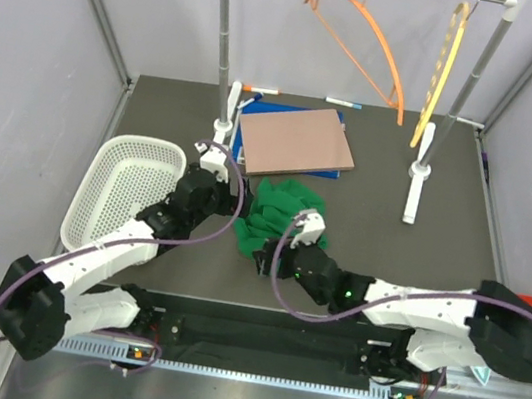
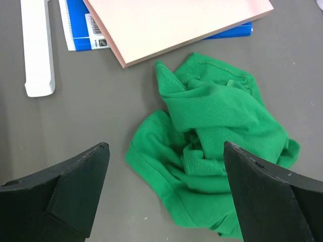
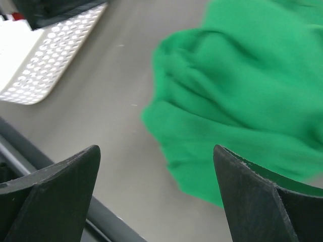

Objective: Place the tank top on the hanger

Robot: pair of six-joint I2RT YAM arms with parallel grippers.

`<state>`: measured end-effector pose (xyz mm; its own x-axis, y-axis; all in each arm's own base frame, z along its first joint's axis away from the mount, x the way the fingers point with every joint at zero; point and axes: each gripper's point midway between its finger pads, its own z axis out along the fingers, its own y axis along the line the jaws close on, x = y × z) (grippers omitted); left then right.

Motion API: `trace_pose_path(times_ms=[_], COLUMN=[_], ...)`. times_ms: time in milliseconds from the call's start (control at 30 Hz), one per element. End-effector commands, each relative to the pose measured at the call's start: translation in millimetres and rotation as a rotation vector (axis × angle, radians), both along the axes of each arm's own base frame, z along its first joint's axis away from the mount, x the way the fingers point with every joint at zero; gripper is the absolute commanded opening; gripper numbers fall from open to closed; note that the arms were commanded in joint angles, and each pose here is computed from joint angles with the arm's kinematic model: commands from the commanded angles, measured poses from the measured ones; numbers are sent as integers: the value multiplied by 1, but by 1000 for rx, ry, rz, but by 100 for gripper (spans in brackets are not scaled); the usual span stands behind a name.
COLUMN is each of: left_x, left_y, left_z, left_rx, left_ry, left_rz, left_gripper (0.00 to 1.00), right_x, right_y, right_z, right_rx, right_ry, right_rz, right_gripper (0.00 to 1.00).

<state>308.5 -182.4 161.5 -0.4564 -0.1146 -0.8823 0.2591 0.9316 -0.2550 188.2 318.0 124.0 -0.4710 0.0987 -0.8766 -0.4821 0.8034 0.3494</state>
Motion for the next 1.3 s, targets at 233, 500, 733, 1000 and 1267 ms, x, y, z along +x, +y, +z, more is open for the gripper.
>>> trace_pose_path(times_ms=[233,500,733,1000,1267], left_x=[-6,-14,-15,-16,-16], left_y=[20,24,23,25,28], left_z=[-1,-8,-10,-6,-4], left_rx=[-20,-41,-43,-50,-43], left_ry=[-69,-67,-57,-72,-84], left_rz=[75,79,76,81,92], left_gripper=[99,99,99,99,99], right_x=[-10,0,10,19,25], right_y=[59,60,58,36,33], right_z=[-21,-49,-71,-76,-64], right_rx=[-115,-280,-433,-523,-520], right_ry=[70,74,86,54,29], right_rz=[41,-31,-93,-190,-193], right_gripper=[92,92,87,61,5])
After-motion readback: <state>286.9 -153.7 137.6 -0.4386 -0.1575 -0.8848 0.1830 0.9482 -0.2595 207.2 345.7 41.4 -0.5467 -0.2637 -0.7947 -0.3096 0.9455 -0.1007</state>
